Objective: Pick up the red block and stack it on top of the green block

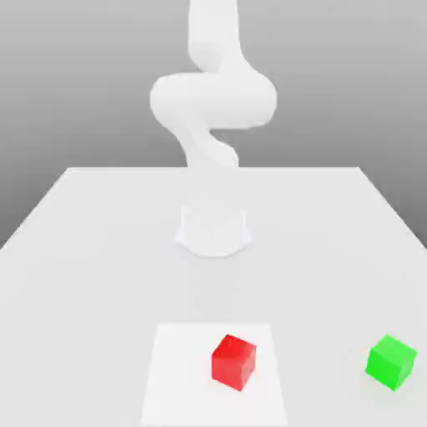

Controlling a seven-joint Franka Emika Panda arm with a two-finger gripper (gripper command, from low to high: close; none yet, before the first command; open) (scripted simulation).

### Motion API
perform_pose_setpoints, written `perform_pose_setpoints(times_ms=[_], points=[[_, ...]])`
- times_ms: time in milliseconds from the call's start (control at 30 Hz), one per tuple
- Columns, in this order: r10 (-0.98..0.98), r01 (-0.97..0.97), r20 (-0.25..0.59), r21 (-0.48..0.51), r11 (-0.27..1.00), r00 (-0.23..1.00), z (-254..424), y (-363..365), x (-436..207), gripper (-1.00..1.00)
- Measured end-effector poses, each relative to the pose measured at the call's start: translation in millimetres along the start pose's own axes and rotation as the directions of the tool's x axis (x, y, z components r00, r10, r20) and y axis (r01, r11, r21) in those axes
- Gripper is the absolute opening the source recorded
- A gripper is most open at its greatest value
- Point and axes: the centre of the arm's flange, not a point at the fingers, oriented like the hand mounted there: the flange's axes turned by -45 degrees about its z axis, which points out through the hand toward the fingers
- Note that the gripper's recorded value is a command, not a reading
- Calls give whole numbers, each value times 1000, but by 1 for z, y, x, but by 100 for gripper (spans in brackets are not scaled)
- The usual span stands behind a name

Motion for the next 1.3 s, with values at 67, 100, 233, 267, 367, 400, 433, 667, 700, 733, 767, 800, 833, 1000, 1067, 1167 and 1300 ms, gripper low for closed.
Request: perform_pose_setpoints(times_ms=[67,100,233,267,367,400,433,667,700,733,767,800,833,1000,1067,1167,1300], points=[[-94,93,69,18,996,993,49,-3,-9,0],[-139,136,101,31,990,985,72,-5,-15,0],[-314,297,213,105,949,925,157,-14,-49,0],[-356,334,237,129,934,904,177,-17,-60,0],[-480,433,296,212,876,826,232,-25,-97,0],[-520,462,312,243,853,796,249,-27,-111,0],[-558,488,325,275,828,764,264,-30,-126,0],[-794,603,341,521,605,503,350,-50,-245,0],[-813,606,335,545,580,476,359,-51,-260,0],[-821,607,333,557,568,464,368,-52,-270,0],[-825,607,331,562,562,457,376,-53,-279,0],[-827,607,331,565,559,454,384,-53,-287,0],[-828,607,330,567,557,453,392,-54,-295,0],[-829,606,331,568,556,451,408,-55,-309,-100],[-829,605,331,569,556,450,408,-55,-310,-100],[-829,606,331,569,556,451,404,-55,-306,-100],[-829,606,330,569,556,451,374,-52,-280,-100]])
